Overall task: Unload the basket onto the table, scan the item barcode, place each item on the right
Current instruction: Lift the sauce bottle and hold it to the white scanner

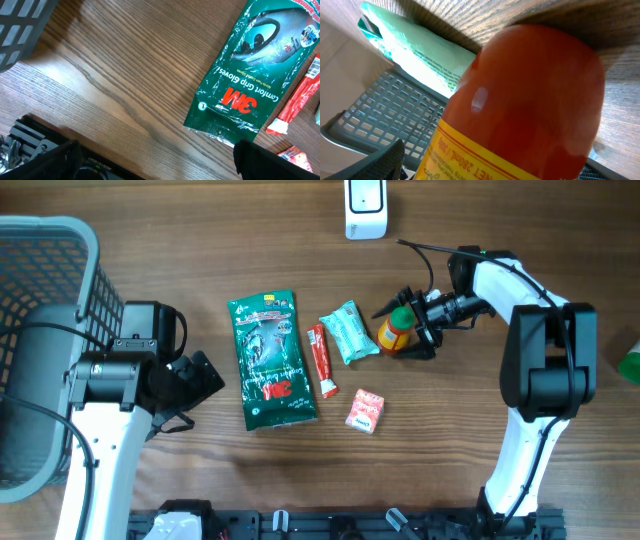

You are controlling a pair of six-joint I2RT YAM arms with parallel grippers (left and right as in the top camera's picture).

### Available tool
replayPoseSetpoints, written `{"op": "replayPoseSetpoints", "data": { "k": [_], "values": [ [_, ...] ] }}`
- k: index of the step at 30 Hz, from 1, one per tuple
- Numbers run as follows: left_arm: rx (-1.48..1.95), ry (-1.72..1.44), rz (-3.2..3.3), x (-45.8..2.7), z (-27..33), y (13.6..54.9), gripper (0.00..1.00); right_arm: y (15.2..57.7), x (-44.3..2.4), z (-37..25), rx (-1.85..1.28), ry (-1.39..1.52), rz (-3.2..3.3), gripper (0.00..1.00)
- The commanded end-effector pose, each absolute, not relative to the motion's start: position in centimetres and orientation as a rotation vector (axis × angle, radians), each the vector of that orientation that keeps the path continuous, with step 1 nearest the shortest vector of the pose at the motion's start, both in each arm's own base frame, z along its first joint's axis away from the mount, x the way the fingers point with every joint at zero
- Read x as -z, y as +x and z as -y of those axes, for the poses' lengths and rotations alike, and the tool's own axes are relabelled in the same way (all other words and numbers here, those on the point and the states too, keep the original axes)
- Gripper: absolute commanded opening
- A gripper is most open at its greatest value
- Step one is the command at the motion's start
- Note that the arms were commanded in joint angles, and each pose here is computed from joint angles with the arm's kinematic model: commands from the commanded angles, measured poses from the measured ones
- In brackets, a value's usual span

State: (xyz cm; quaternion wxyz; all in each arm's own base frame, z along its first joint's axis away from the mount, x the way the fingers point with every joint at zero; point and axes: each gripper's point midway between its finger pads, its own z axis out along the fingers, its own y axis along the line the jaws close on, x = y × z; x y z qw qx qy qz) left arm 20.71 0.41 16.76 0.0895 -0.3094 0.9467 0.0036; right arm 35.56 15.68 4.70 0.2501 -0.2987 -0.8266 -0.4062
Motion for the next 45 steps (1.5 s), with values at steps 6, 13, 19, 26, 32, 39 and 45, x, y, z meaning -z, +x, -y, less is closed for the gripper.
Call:
{"op": "replayPoseSetpoints", "data": {
  "k": [6, 13, 19, 26, 32, 39, 45],
  "values": [
    [-0.01, -0.909, -2.826, -16.6, -0.5, 20.6, 1.0, 34.4, -1.0, -14.4, 0.97, -0.839, 2.31, 0.5],
    [-0.01, -0.909, -2.826, -16.6, -0.5, 20.6, 1.0, 32.3, -6.2, -16.0, 1.168, -0.639, 2.175, 0.41],
    [-0.01, -0.909, -2.826, -16.6, -0.5, 20.6, 1.0, 31.6, -12.1, -17.8, 1.447, -0.647, 1.896, 0.41],
    [-0.01, -0.909, -2.826, -16.6, -0.5, 20.6, 1.0, 33.7, -15.3, -19.4, 1.664, -0.704, 1.738, 0.43],
    [-0.01, -0.909, -2.826, -16.6, -0.5, 20.6, 1.0, 32.8, -17.9, -21.7, 1.637, -0.708, 1.651, 0.44],
    [-0.01, -0.909, -2.826, -16.6, -0.5, 20.6, 1.0, 32.9, -17.9, -21.9, 1.791, -0.514, 1.795, 0.36],
    [-0.01, -0.909, -2.826, -16.6, -0.5, 20.6, 1.0, 35.2, -13.2, -19.5, 1.668, -0.296, 2.23, 0.3]
  ]
}}
